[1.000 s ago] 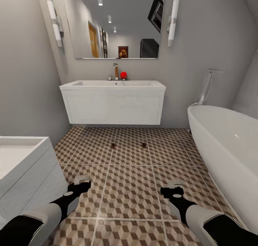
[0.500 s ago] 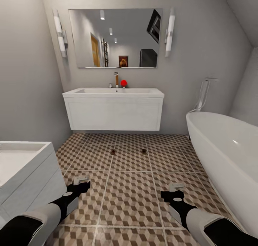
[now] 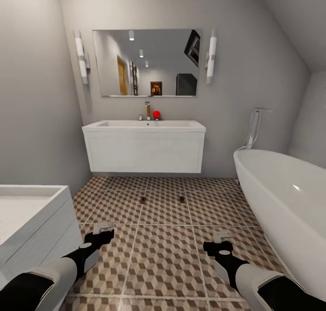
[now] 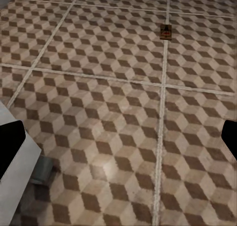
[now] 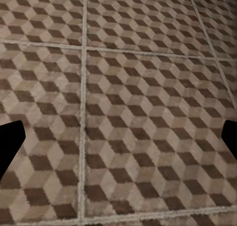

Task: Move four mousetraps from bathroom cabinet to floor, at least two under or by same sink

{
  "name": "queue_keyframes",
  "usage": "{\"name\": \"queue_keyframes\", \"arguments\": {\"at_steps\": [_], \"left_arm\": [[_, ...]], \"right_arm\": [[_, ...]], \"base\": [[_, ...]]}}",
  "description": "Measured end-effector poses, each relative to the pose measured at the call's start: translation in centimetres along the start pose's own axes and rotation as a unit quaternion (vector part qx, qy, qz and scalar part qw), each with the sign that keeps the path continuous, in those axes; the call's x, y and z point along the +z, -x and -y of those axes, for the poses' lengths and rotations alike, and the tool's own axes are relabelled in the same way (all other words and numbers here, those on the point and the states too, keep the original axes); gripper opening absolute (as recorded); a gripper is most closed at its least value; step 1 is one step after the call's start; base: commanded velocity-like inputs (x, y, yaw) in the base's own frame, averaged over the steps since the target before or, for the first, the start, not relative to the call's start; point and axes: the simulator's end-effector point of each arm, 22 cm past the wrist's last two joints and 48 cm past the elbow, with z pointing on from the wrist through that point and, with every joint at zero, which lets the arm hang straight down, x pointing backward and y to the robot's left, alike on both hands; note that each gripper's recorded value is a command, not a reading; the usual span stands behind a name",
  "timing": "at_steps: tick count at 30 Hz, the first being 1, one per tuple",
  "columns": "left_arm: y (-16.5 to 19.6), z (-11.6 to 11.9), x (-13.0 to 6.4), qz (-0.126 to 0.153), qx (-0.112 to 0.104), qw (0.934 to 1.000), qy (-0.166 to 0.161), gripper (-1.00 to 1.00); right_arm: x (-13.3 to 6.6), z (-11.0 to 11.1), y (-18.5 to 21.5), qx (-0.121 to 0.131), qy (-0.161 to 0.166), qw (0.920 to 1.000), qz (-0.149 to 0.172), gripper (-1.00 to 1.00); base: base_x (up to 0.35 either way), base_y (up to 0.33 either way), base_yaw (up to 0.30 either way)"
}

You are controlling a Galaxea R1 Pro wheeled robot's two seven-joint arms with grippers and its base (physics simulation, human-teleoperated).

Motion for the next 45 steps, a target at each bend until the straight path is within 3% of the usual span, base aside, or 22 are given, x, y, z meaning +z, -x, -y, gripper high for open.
{"name": "queue_keyframes", "arguments": {"at_steps": [18,45], "left_arm": [[2.6,-0.6,-2.0,0.023,-0.029,0.9993,0.004,1.0],[8.1,0.9,-3.8,0.016,-0.032,0.9993,-0.004,1.0]], "right_arm": [[-2.0,0.6,4.0,0.007,-0.003,0.9994,0.034,1.0],[-4.3,1.4,9.7,0.006,-0.001,0.9994,0.033,1.0]], "base": [[0.0,0.0,0.0],[0.0,0.0,0.0]]}}
